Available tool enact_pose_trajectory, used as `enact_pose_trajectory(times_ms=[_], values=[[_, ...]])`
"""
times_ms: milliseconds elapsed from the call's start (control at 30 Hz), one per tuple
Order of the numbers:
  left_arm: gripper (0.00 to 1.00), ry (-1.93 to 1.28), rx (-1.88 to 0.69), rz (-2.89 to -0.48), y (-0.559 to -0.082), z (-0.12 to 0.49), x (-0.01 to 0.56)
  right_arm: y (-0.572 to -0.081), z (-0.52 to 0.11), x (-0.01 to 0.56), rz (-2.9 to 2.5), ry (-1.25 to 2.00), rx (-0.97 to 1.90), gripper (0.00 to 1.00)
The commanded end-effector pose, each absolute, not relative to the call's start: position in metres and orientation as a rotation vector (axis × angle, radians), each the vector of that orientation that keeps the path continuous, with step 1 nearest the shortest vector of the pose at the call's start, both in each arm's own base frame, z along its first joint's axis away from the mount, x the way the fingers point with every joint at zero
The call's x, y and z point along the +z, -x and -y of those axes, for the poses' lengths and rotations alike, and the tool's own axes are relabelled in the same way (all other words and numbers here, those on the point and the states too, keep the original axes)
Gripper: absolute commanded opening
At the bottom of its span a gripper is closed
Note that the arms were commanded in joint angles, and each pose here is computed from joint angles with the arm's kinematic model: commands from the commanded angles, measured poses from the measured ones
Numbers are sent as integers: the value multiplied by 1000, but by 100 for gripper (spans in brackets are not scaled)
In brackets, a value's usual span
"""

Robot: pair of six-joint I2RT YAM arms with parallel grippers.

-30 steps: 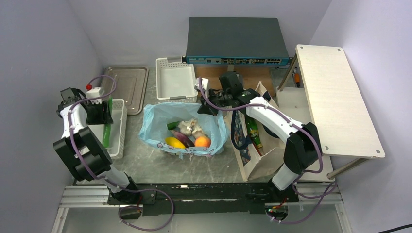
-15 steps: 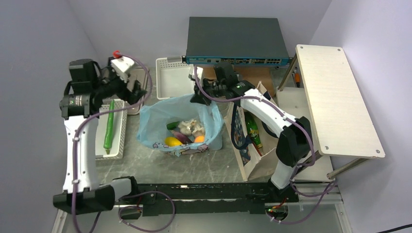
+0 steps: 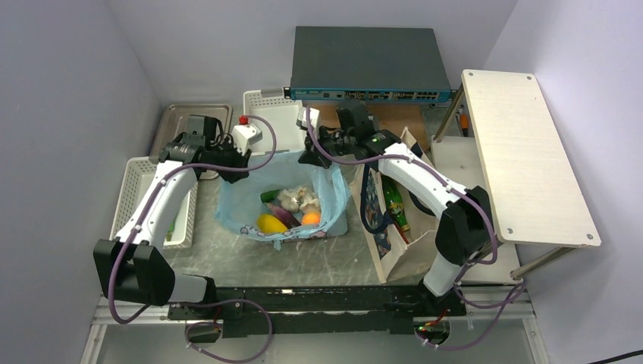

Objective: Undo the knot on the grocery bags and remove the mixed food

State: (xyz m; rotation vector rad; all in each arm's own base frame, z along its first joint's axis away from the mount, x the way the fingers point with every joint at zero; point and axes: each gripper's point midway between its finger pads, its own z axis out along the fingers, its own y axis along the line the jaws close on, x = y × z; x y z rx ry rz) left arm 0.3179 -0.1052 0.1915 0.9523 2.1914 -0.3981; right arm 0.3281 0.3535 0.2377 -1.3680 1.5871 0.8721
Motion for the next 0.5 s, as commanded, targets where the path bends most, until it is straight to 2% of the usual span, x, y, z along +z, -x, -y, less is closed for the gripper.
enact_pose_trajectory(times_ms=[0,100,200,300,467], values=[[2,-883,-309,-2047,-349,107,252,-342,-357,285,-1470,1330,818,0],[0,-890,-352,-1854,-347,122,314,-353,-354,308,-1448,1309,821,0],[0,-957,-375,-1746,-325,129,333,-337,-347,318,-1412,1338,857,0],[0,-1043,-356,-1783,-303,122,301,-305,-340,296,-1416,1414,876,0],[0,-1138,-240,-1884,-283,99,229,-273,-344,217,-1515,1549,879,0]])
